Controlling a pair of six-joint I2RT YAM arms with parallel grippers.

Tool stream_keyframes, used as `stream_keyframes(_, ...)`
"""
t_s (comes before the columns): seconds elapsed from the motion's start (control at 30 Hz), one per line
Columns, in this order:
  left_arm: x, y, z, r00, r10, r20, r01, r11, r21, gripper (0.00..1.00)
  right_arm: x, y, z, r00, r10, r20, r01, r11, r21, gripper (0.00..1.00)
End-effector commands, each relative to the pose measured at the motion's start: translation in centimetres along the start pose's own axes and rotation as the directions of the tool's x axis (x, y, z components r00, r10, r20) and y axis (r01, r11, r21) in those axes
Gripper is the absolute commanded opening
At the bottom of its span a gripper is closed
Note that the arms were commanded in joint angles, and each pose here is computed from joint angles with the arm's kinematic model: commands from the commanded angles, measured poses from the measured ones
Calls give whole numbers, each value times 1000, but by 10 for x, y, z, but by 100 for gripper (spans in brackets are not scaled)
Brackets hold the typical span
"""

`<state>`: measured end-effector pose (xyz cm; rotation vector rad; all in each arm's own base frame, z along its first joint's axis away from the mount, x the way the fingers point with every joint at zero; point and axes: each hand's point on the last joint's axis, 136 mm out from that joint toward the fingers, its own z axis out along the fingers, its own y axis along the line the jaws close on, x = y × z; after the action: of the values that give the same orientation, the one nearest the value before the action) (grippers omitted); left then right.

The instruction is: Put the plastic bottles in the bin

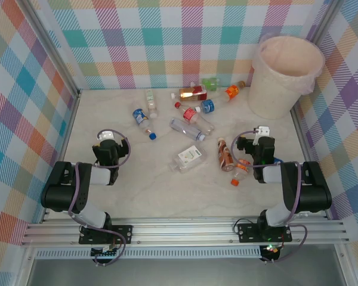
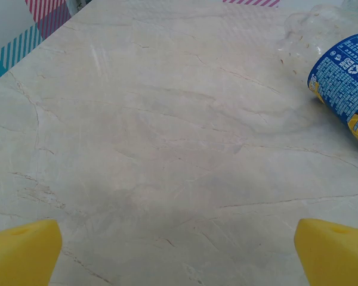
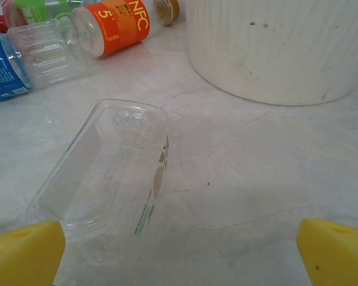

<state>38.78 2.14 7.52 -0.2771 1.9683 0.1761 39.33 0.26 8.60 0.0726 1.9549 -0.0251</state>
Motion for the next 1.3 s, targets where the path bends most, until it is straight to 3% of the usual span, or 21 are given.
stream_keyframes(0.0, -10, -5, -3, 999, -8, 39, 7, 1000, 16, 100, -8, 1, 0, 999, 22, 29, -21, 1000, -13, 100)
stream_keyframes(1.27, -14, -10, -6, 999, 2, 38, -4, 999, 49, 100, -16, 9, -7, 999, -3, 46, 6, 999, -53, 100)
